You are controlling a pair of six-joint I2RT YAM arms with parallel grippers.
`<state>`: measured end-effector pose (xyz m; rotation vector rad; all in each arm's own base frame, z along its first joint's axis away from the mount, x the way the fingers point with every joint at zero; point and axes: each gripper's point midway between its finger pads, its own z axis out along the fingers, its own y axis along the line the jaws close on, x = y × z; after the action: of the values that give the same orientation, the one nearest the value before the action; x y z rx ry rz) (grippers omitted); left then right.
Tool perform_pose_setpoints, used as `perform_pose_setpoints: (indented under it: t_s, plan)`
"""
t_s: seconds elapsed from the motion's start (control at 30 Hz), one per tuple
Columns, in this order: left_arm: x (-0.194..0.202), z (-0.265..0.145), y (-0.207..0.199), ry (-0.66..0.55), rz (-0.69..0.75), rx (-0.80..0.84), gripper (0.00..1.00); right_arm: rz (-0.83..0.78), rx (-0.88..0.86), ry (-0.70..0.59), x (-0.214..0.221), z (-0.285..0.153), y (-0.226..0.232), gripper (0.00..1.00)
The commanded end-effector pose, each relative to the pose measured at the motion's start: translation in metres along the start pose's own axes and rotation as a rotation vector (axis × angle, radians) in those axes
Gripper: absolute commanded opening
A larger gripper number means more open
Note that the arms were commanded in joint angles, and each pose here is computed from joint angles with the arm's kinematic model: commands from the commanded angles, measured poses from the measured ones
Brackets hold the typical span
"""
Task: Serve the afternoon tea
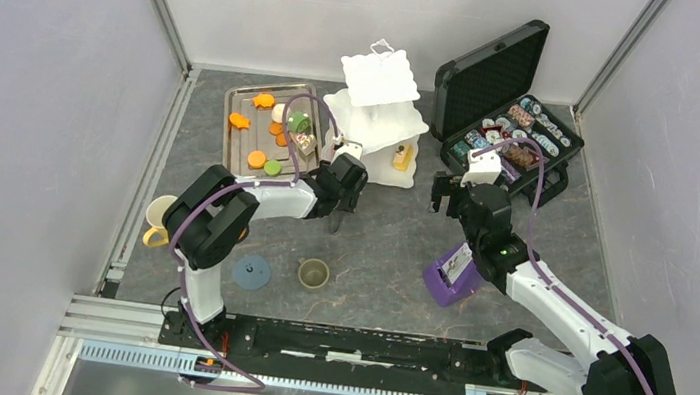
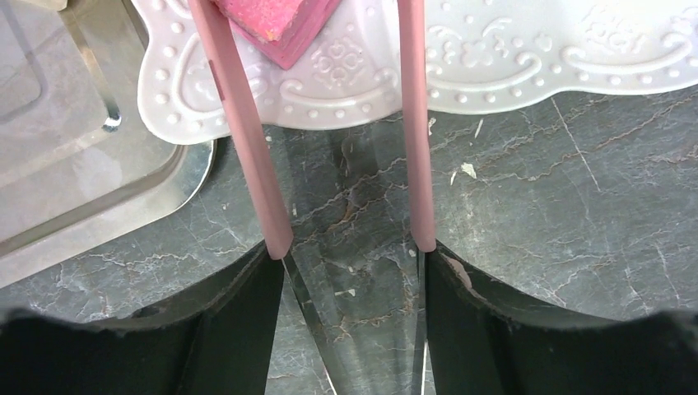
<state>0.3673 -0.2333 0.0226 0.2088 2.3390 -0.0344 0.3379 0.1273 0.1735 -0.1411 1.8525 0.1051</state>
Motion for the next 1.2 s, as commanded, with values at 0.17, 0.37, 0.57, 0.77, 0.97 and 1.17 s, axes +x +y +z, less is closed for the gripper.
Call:
perform_pose_setpoints:
  t_s: [0.17, 0.37, 0.57, 0.77, 0.97, 1.17]
  plan:
    - [-0.031, -0.024, 0.011, -0.094, 0.008, -0.017, 0.63, 0.02, -0.005, -0.034, -0.009, 0.001, 0.003, 0.98]
    - [-0.035, -0.033, 0.011, -0.093, -0.007, 0.003, 0.62, 0.021, -0.009, -0.036, -0.01, 0.001, 0.004, 0.98]
    - [-0.043, -0.045, 0.017, -0.104, -0.031, 0.002, 0.62, 0.022, -0.008, -0.04, -0.011, 0.0, 0.003, 0.98]
    - [-0.051, -0.054, 0.02, -0.105, -0.068, 0.037, 0.63, 0.022, -0.012, -0.036, -0.01, 0.0, 0.004, 0.98]
    - [-0.051, -0.072, 0.028, -0.101, -0.088, 0.048, 0.61, 0.019, -0.008, -0.037, -0.011, 0.0, 0.003, 0.98]
    - [-0.032, -0.096, 0.056, -0.044, -0.097, 0.011, 0.6, 0.016, -0.007, -0.035, -0.011, 0.0, 0.003, 0.98]
